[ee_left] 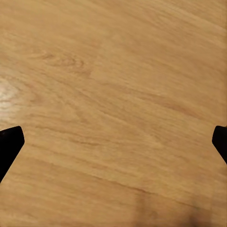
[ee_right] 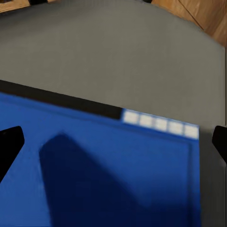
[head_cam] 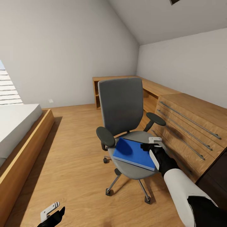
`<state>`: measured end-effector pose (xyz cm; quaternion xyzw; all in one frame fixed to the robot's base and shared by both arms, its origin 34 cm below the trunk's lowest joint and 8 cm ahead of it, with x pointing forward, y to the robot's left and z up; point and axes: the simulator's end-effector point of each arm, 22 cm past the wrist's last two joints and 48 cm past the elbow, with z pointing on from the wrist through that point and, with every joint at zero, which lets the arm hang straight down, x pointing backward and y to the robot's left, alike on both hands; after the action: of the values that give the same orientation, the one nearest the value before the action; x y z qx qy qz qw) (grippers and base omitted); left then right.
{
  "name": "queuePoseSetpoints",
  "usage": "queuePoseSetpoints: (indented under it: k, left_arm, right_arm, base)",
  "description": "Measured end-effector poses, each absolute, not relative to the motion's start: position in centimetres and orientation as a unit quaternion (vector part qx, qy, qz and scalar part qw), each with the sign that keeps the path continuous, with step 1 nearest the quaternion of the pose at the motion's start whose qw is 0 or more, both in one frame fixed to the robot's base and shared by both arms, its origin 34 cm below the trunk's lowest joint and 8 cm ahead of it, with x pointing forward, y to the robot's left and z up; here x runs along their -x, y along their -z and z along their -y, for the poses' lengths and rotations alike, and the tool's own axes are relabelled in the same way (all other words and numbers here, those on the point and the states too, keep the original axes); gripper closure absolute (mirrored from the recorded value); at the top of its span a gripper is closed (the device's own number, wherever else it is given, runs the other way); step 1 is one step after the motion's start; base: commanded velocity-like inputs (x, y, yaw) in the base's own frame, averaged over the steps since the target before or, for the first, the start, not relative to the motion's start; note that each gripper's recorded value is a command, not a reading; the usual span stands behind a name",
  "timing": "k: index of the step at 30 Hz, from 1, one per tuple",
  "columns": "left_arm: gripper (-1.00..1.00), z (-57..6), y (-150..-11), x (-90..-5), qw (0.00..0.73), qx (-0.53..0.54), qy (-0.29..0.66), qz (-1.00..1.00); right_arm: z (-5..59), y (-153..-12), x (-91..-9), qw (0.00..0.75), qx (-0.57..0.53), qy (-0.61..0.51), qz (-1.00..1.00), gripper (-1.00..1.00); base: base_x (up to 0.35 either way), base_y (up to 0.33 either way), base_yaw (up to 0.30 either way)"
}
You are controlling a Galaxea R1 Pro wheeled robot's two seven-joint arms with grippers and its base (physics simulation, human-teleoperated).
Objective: In the bedroom, organize the workspace by keeping the computer under the desk, ensuring the monitor is on the desk, placing the keyboard on the desk next to the monitor, placing the mouse on the desk next to the keyboard, moving the folder from the swivel chair onto the desk next to the mouse, stacking the notebook on top of the folder with the pen on top of the notebook, and positioning the swivel chair next to the desk.
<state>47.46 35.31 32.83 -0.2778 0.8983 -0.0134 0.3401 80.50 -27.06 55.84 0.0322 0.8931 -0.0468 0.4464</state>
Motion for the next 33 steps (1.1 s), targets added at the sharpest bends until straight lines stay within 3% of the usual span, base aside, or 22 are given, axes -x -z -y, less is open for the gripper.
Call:
queuePoseSetpoints:
  k: [6, 18, 27, 33]
  left_arm:
    - [-1.00, -35.3, -32.8, -47.4, 0.340, 0.278, 0.014, -0.898]
    - [-1.00, -35.4, -32.8, -47.4, 0.340, 0.279, 0.014, -0.898]
    - [-1.00, -35.8, -32.9, -47.4, 0.341, 0.279, 0.011, -0.898]
    - [-1.00, -36.3, -32.9, -47.3, 0.341, 0.279, 0.007, -0.898]
  right_arm:
    - [27.3, -59.2, -81.9, 0.480, -0.037, 0.048, -0.875, -1.00]
    - [26.9, -59.2, -81.9, 0.479, -0.036, 0.043, -0.876, -1.00]
    - [26.3, -55.3, -79.6, 0.412, -0.032, 0.039, -0.910, -1.00]
    - [26.1, -53.3, -77.1, 0.332, -0.029, 0.038, -0.942, -1.00]
  base:
    - [0.121, -0.024, 0.000]
    - [0.310, -0.027, 0.000]
    - [0.308, 0.000, 0.000]
    - [0.050, 0.000, 0.000]
